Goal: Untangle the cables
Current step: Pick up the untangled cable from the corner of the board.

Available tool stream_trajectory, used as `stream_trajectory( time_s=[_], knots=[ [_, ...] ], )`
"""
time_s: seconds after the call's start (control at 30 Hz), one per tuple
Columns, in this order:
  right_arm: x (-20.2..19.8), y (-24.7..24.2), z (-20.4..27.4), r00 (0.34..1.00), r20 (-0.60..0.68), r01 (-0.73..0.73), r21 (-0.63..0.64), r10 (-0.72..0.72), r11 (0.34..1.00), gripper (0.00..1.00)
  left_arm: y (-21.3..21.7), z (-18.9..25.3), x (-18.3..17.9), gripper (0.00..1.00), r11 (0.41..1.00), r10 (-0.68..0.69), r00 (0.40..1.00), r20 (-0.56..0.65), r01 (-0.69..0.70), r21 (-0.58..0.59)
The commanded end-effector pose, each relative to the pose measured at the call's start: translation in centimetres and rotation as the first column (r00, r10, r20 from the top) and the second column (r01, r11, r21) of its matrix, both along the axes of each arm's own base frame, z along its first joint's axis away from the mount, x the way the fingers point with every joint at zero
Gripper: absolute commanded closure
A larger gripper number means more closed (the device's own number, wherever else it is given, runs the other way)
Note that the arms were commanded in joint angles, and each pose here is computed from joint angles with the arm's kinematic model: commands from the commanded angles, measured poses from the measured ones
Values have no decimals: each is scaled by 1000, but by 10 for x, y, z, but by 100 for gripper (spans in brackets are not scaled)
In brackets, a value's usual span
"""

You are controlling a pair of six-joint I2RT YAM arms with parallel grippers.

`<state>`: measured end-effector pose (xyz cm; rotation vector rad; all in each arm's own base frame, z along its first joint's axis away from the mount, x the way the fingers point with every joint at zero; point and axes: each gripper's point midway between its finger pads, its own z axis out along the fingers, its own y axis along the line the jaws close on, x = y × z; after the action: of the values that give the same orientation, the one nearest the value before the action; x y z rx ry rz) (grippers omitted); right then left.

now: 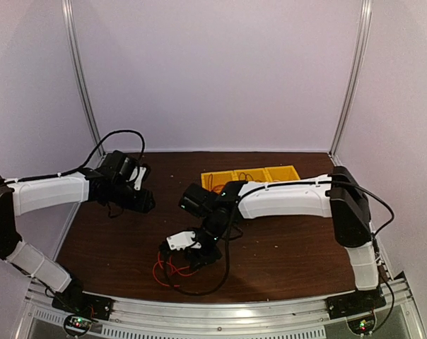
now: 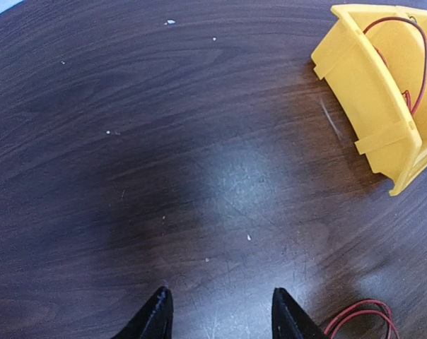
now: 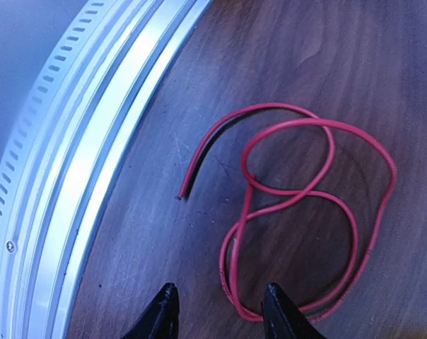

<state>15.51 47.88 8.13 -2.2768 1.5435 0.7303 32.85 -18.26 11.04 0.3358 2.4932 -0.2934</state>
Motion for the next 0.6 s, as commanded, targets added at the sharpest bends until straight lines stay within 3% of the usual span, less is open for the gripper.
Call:
stream_trajectory(
  time_s=[0.0, 0.07, 0.1, 0.23, 0.37, 0.47, 0.57],
  knots=[
    [-2, 9, -15, 1000, 16, -2, -41, 3, 999, 59, -6, 24, 7, 51, 997, -16, 997, 75, 21, -73],
    [0, 15, -21, 1000, 15, 18, -46, -17, 999, 60, -5, 24, 6, 51, 997, -24, 997, 76, 29, -74],
    [0, 17, -23, 1000, 13, 25, -50, -24, 998, 66, -5, 24, 5, 51, 997, -26, 997, 77, 32, -74],
    [5, 24, -4, 999, 19, 45, -26, -44, 999, 100, -7, 28, 3, 51, 995, -48, 995, 92, 56, -82],
    [9, 32, 59, 999, 32, 39, 57, -41, 998, 100, -17, 39, 0, 51, 984, -100, 985, 141, 119, -133],
    [16, 30, 106, 991, 125, 35, 150, -54, 988, 100, -18, 48, -2, 52, 978, -90, 980, 180, 121, -170],
    [26, 19, 115, 985, 163, 35, 141, -58, 989, 100, -14, 61, -7, 53, 974, -65, 974, 216, 109, -197]
  ],
)
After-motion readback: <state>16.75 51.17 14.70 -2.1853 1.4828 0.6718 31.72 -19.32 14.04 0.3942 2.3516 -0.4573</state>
